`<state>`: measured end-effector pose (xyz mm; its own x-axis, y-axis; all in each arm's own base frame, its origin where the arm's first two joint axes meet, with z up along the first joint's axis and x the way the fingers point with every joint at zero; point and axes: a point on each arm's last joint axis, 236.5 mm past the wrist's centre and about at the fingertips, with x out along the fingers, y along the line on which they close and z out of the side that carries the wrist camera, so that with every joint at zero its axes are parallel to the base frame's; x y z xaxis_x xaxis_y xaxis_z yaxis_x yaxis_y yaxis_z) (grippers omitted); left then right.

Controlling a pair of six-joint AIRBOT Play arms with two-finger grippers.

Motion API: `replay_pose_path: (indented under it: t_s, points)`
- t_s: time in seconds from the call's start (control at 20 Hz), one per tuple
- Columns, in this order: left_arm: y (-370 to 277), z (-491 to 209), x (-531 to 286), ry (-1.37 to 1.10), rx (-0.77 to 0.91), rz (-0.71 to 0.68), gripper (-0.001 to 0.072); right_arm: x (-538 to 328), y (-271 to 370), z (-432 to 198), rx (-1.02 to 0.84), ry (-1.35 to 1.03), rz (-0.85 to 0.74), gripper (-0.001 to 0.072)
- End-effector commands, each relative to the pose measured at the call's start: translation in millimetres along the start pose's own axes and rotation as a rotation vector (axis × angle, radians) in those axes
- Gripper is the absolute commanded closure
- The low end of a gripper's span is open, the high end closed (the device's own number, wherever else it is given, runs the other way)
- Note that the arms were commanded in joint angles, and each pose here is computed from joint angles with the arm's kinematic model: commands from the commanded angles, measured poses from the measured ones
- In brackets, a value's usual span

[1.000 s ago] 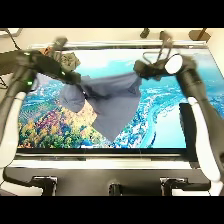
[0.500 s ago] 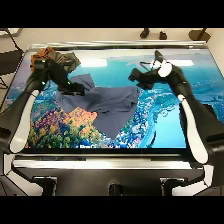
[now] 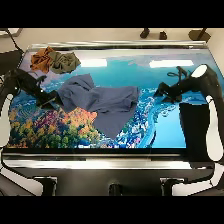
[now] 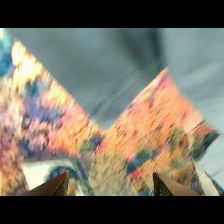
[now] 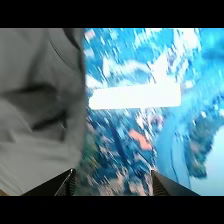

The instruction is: Fold the shirts.

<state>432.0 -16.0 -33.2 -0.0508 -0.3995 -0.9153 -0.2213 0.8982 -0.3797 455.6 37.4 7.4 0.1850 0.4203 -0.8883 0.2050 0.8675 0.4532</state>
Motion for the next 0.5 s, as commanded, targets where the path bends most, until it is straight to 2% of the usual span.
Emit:
replay_pose_path:
  t_s: [0.0,0.45]
  points:
    - [13.2,-11.8,26.8,0.045,-0.059,-0.052,0.0100,11.8,-10.9,-29.9,-0.007,0.114,-0.013,0.0161]
    - [-1.5,31.7,53.6,-0.110,-0.051,-0.056,0.0117,30.0,16.7,-30.8,-0.092,0.093,-0.022,0.0156]
